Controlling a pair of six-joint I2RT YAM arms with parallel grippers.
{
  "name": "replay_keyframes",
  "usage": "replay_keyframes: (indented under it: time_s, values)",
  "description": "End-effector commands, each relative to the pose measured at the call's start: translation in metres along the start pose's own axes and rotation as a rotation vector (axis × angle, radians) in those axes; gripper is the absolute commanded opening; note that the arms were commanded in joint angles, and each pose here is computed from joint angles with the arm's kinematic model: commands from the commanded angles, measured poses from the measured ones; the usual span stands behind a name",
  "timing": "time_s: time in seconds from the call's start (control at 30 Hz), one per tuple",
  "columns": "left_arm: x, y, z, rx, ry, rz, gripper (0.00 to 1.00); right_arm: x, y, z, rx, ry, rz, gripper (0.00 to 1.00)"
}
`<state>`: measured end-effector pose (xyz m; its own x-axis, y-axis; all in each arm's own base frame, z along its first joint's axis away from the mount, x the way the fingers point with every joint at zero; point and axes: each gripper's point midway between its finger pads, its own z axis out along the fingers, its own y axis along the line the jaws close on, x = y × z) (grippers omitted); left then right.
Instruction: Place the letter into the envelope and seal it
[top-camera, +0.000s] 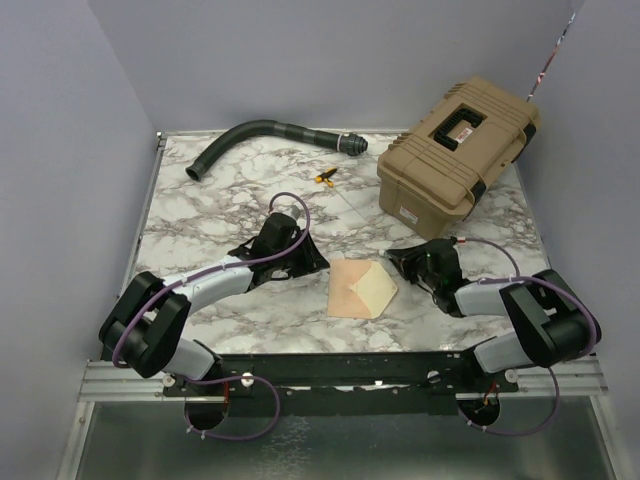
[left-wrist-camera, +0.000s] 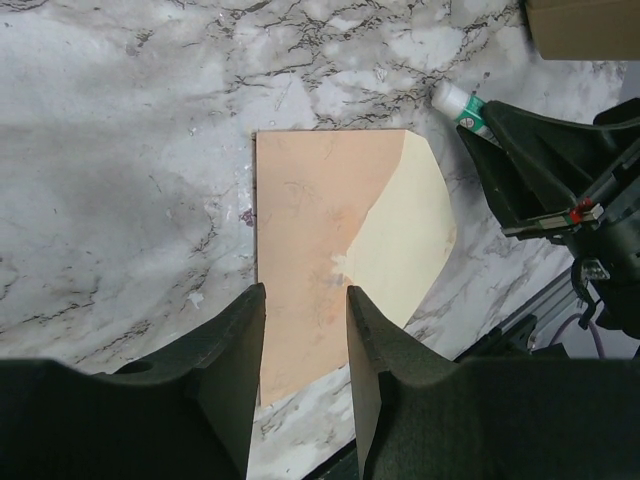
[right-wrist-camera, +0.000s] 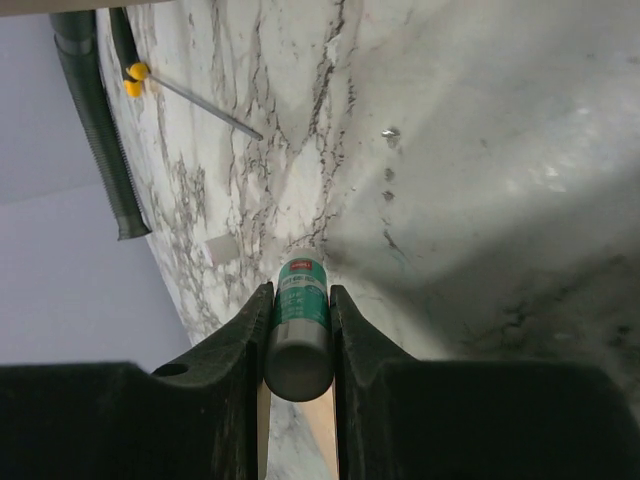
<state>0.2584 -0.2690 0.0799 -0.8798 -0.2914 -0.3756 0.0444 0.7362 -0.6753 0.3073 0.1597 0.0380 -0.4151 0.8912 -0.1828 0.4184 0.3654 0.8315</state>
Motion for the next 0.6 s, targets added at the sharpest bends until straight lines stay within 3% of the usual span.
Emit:
replay_keyframes:
  time_s: [0.0, 0.33, 0.43, 0.57]
  values:
    - [0.001, 0.003, -0.001, 0.003, 0.009, 0.009, 0.39, 0.005, 0.043, 0.010, -0.142, 0.061, 0.004, 0.10]
    - [0.001, 0.002, 0.004, 0.001, 0.021, 0.012, 0.39, 0.013, 0.031, 0.022, -0.109, 0.108, 0.025, 0.22]
    - [0.002, 0.001, 0.006, 0.009, 0.029, 0.016, 0.31, 0.016, 0.029, 0.025, -0.111, 0.128, 0.005, 0.22]
    - [0.003, 0.001, 0.007, 0.014, 0.039, 0.018, 0.30, 0.015, 0.022, 0.024, -0.091, 0.122, -0.007, 0.26]
